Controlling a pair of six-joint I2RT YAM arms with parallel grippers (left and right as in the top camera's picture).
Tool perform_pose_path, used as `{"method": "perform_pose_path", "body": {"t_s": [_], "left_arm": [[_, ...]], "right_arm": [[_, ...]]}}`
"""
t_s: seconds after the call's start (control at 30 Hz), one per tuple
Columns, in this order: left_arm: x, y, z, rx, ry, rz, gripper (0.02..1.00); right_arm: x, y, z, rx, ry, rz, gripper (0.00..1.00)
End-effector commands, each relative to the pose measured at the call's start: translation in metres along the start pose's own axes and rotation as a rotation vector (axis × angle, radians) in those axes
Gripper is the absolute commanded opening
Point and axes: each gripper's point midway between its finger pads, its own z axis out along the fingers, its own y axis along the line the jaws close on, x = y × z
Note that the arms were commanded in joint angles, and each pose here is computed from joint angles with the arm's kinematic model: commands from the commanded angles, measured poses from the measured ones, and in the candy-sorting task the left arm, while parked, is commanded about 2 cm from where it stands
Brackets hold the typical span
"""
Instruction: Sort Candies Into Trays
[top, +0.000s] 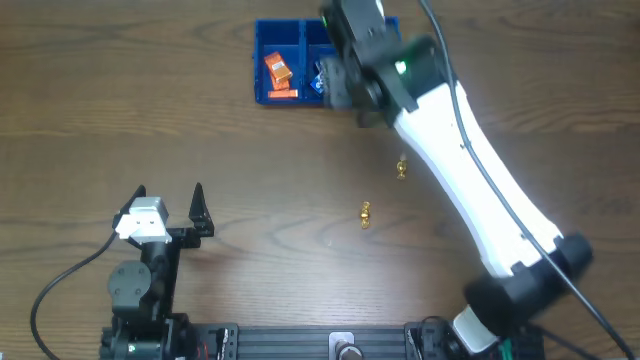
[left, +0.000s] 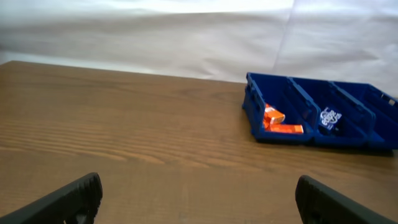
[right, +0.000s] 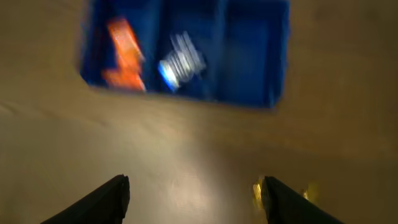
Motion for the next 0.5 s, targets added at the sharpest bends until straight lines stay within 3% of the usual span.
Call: {"method": "perform_pose_path", "body": {"t_s": [0.03, 0.1, 0.2, 0.5], "left_arm": [[0.016, 0.004, 0.001, -0.014, 0.051, 0.015, 0.998], [0.016, 0.004, 0.001, -0.014, 0.051, 0.015, 0.998], [0.016, 0.004, 0.001, -0.014, 0.051, 0.015, 0.998], [0.016, 0.004, 0.001, -0.014, 0.051, 0.015, 0.996]], "right_arm": [[0.107, -0.011, 0.056, 0.039, 0.233, 0.062, 0.698], [0.156, -0.013, 0.075, 0.059, 0.33, 0.094, 0.695], [0.194, -0.014, 0.094, 0.054, 0.388, 0.091, 0.689], [0.236, -0.012, 0.114, 0.049, 0.447, 0.11, 0.665]]}}
